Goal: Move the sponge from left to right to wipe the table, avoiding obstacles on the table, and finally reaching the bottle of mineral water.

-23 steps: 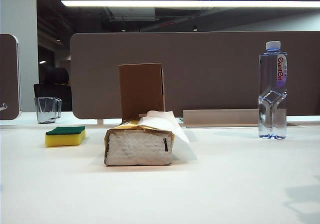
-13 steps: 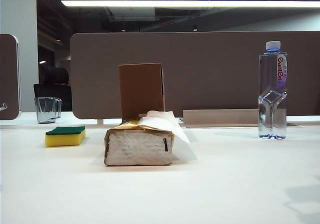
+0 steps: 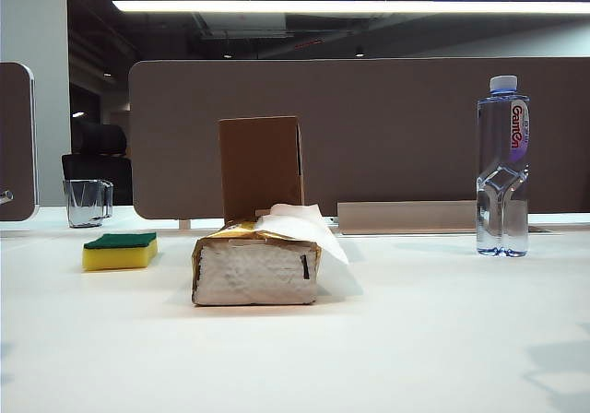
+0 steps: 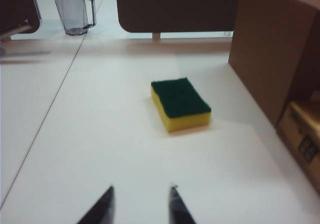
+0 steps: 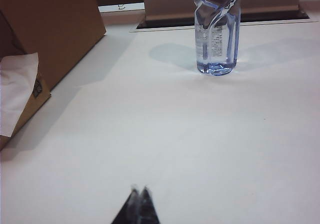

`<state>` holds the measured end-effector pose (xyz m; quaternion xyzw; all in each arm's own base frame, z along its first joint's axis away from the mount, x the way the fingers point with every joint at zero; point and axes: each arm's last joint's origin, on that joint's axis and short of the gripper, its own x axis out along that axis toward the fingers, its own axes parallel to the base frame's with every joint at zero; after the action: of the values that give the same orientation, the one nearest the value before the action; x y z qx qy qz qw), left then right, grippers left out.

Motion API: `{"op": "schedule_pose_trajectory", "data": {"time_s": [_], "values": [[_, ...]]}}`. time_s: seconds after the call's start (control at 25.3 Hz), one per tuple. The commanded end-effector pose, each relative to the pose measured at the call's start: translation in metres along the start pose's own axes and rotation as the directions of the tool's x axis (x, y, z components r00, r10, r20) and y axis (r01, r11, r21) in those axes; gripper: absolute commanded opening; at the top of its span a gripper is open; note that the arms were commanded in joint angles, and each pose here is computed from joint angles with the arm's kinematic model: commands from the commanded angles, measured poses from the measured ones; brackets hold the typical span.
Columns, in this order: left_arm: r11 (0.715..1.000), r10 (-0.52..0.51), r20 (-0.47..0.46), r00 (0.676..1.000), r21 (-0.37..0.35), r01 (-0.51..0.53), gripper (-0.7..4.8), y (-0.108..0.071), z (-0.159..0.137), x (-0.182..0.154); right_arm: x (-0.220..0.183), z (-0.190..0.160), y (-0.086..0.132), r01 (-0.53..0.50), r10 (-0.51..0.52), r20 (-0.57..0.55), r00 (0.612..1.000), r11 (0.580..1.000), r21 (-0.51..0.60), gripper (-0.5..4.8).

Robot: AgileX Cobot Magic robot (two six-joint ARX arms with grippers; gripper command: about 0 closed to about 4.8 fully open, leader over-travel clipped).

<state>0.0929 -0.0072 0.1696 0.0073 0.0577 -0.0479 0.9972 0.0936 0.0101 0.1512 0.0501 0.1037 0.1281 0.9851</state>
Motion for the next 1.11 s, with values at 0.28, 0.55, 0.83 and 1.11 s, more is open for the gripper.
{"op": "schedule_pose_trajectory", "data": {"time_s": [0.28, 0.55, 0.83, 1.11], "values": [[0.981, -0.132, 0.122, 0.984, -0.123, 0.147, 3.50, -0.004, 0.043, -0.017, -0.001, 0.007, 0.002, -0.058, 0.055, 0.058, 0.997, 0.997, 0.050, -0.05], [0.973, -0.178, 0.094, 0.979, -0.135, 0.190, 4.18, -0.005, 0.070, -0.014, -0.005, 0.018, 0.004, -0.055, 0.045, 0.088, 0.995, 0.992, 0.109, 0.08], [0.967, -0.192, 0.046, 0.980, -0.159, 0.197, 4.79, -0.004, 0.092, 0.007, -0.015, 0.041, 0.008, -0.076, 0.054, 0.158, 0.986, 0.988, 0.133, 0.22], [0.944, -0.287, -0.062, 0.956, -0.190, 0.271, 4.79, -0.005, 0.120, 0.054, -0.030, 0.068, 0.014, -0.118, 0.071, 0.240, 0.968, 0.976, 0.185, 1.01]]}}
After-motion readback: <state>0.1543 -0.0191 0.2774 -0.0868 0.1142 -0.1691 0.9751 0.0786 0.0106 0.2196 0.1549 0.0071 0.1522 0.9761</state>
